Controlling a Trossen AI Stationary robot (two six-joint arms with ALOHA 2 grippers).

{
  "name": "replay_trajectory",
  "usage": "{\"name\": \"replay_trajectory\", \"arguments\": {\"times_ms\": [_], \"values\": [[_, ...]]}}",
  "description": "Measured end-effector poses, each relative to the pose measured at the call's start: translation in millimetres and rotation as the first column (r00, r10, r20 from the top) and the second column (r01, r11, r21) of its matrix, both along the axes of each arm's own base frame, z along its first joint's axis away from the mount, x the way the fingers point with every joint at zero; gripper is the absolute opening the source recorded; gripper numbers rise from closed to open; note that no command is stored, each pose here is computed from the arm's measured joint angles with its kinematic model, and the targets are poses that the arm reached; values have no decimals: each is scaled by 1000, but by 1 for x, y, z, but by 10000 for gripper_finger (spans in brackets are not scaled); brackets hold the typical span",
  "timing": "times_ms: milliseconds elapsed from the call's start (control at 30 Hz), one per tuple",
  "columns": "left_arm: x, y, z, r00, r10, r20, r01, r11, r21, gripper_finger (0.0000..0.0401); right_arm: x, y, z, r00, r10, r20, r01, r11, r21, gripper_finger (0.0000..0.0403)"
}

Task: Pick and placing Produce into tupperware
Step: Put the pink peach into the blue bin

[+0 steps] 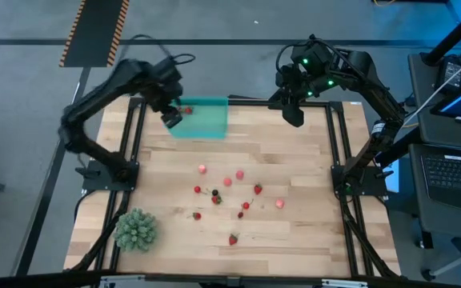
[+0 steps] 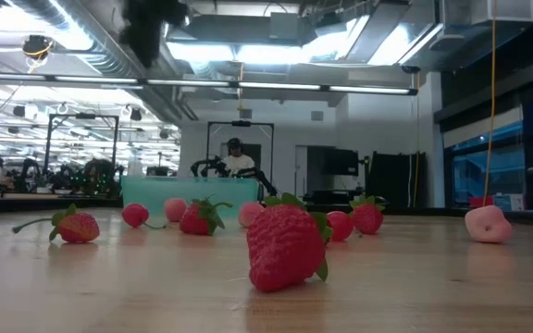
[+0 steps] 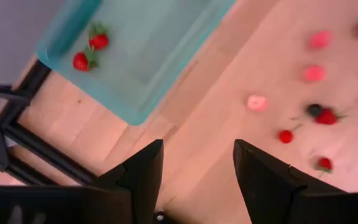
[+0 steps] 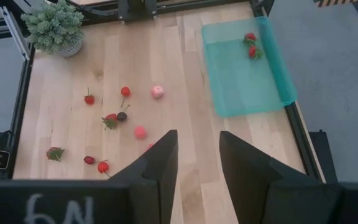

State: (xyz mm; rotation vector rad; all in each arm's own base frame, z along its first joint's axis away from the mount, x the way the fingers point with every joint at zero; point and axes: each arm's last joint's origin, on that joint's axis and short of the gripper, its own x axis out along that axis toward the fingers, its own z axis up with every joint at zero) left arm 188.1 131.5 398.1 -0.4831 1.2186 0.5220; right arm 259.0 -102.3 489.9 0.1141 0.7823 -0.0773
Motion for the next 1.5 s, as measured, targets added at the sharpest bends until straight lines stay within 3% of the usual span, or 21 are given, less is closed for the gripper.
{"name": "replay_trajectory", "arguments": {"times_ms": [300, 467, 633, 800, 1100, 1300, 1500], "values": [[-52, -84, 50, 946, -103, 308, 63, 989, 137, 188, -1, 1, -1, 1000, -8, -15, 8, 1000, 17, 121], [-74, -102, 57, 929, -68, 363, -21, 972, 235, 188, 1, 14, -12, 994, -7, -106, 17, 995, 93, 121], [-77, -110, 36, 921, -77, 383, -24, 968, 251, 187, 13, 37, -41, 971, 72, -226, -38, 988, 150, 121], [-68, -115, 3, 912, -109, 396, 34, 981, 191, 172, 19, 65, -81, 914, 142, -380, -61, 974, 216, 121], [-42, -119, -39, 905, -150, 397, 93, 983, 161, 144, -12, 117, -124, 822, 164, -545, -3, 959, 284, 121], [-33, -118, -61, 914, -149, 376, 95, 983, 160, 136, -41, 139, -142, 894, 3, -448, 75, 985, 155, 121], [-20, -117, -70, 872, -197, 449, 111, 971, 211, 128, -59, 149, -178, 910, -104, -401, 184, 969, 166, 121]]}}
